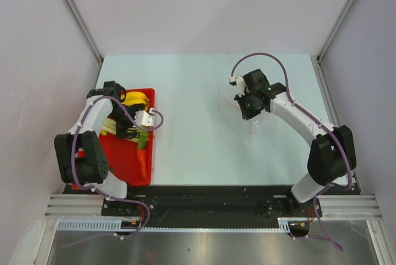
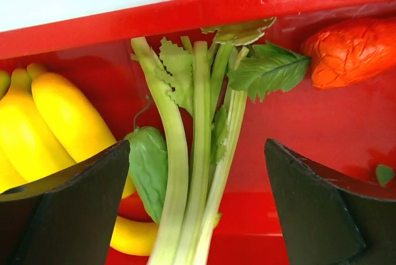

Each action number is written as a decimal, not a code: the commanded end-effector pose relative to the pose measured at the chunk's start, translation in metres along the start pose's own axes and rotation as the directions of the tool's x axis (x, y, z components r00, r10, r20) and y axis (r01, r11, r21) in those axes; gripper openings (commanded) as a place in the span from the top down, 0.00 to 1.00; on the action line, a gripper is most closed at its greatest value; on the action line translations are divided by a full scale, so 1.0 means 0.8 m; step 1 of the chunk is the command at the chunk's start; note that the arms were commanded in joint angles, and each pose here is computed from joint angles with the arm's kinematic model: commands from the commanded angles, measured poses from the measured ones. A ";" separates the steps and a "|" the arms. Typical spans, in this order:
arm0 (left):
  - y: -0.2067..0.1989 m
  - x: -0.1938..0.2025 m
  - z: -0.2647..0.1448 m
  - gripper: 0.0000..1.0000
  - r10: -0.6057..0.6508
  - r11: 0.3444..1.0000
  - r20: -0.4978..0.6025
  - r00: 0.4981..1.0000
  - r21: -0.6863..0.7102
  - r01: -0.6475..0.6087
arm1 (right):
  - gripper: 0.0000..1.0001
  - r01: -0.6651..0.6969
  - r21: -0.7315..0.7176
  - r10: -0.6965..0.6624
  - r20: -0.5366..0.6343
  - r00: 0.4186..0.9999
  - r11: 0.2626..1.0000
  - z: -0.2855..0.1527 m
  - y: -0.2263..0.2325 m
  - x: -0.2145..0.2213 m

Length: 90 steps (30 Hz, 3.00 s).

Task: Place the food in the zip-top bag and seal the zipper
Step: Pick up the zipper food storage bag at the center of the board, then pick up the fake vegetable from the zipper food storage bag, then place the fake vegetable in the zipper food storage bag.

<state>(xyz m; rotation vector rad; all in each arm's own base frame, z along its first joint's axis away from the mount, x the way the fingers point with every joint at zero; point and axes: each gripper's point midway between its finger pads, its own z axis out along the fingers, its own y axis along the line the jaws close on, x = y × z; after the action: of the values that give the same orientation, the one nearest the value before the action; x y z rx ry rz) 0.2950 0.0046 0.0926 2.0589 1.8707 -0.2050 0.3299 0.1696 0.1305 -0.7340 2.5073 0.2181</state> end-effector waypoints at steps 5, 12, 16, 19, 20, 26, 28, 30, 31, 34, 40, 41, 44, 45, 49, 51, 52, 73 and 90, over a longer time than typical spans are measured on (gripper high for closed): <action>-0.004 0.017 0.037 0.05 0.150 0.985 -0.022 0.988 0.091 -0.148 | 1.00 -0.041 -0.040 0.041 -0.001 0.999 0.998 0.000 -0.001 -0.017; -0.002 0.032 0.057 0.02 0.133 0.982 -0.049 0.990 0.142 -0.125 | 1.00 -0.051 -0.042 0.050 -0.018 0.999 0.998 0.009 -0.001 -0.014; 0.001 0.039 0.066 0.04 0.129 0.980 -0.062 0.990 0.158 -0.118 | 1.00 -0.055 -0.046 0.054 -0.025 0.998 0.997 0.013 -0.001 -0.014; -0.003 0.042 0.074 0.07 0.134 0.977 -0.068 0.989 0.177 -0.120 | 1.00 -0.052 -0.046 0.051 -0.027 0.998 0.998 0.014 -0.001 -0.015; -0.003 0.043 0.077 0.08 0.127 0.978 -0.075 0.989 0.173 -0.113 | 1.00 -0.054 -0.044 0.052 -0.029 0.998 0.998 0.015 -0.002 -0.015; -0.009 0.050 0.085 0.27 0.110 0.980 -0.106 0.988 0.177 -0.090 | 1.00 -0.054 -0.054 0.053 -0.028 0.998 0.997 0.016 0.000 -0.016; -0.001 0.048 0.077 0.43 0.091 0.984 -0.108 0.990 0.164 -0.072 | 1.00 -0.060 -0.054 0.058 -0.029 0.998 0.997 0.016 -0.001 -0.016; 0.005 0.041 0.067 0.58 0.044 0.989 -0.098 0.994 0.143 -0.030 | 1.00 -0.060 -0.064 0.058 -0.024 0.998 0.996 0.014 0.002 -0.017; 0.009 0.037 0.058 0.62 0.033 0.990 -0.094 0.995 0.138 -0.020 | 1.00 -0.059 -0.066 0.058 -0.018 0.998 0.996 0.013 0.003 -0.019; 0.016 0.026 0.036 0.79 0.026 0.995 -0.089 0.996 0.103 -0.017 | 1.00 -0.065 -0.076 0.064 -0.009 0.998 0.995 0.012 0.004 -0.022; 0.010 0.015 -0.007 1.00 0.037 0.998 -0.122 0.992 0.050 -0.031 | 1.00 -0.102 -0.122 0.105 0.016 0.994 0.987 0.004 0.007 -0.030; 0.010 0.014 -0.013 1.00 0.037 0.999 -0.128 0.991 0.042 -0.031 | 1.00 -0.111 -0.128 0.114 0.021 0.993 0.986 0.003 0.006 -0.031; 0.026 0.002 -0.043 1.00 0.018 0.999 -0.127 0.992 -0.031 -0.022 | 1.00 -0.144 -0.170 0.154 0.048 0.987 0.975 -0.007 0.006 -0.041; 0.026 -0.005 -0.052 1.00 0.004 0.999 -0.112 0.994 -0.036 -0.008 | 1.00 -0.157 -0.199 0.174 0.069 0.982 0.967 -0.013 0.004 -0.047; 0.072 -0.044 -0.115 1.00 -0.069 0.983 -0.025 0.997 -0.170 0.064 | 1.00 -0.204 -0.289 0.249 0.128 0.960 0.935 -0.034 0.003 -0.069; 0.081 -0.066 -0.133 1.00 -0.081 0.976 0.045 0.996 -0.199 0.089 | 1.00 -0.220 -0.366 0.287 0.140 0.948 0.904 -0.048 0.010 -0.081; 0.091 -0.079 -0.152 1.00 -0.090 0.965 0.077 0.993 -0.241 0.106 | 1.00 -0.239 -0.385 0.313 0.143 0.939 0.892 -0.052 0.005 -0.084; 0.132 -0.425 -0.486 1.00 0.244 0.762 0.937 0.251 -0.345 0.548 | 1.00 -0.179 -0.866 0.559 0.132 0.819 0.467 -0.189 0.115 -0.192; 0.107 -0.620 -0.470 1.00 0.190 0.924 0.978 -0.086 -0.149 0.353 | 1.00 -0.255 -0.785 0.490 0.069 0.869 0.565 -0.114 0.166 -0.176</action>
<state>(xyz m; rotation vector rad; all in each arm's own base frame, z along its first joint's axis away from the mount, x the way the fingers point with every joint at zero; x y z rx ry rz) 0.2843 -0.3230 0.5879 0.8159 0.8883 -0.9669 0.3163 0.3127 0.2707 -0.3358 2.2225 1.5530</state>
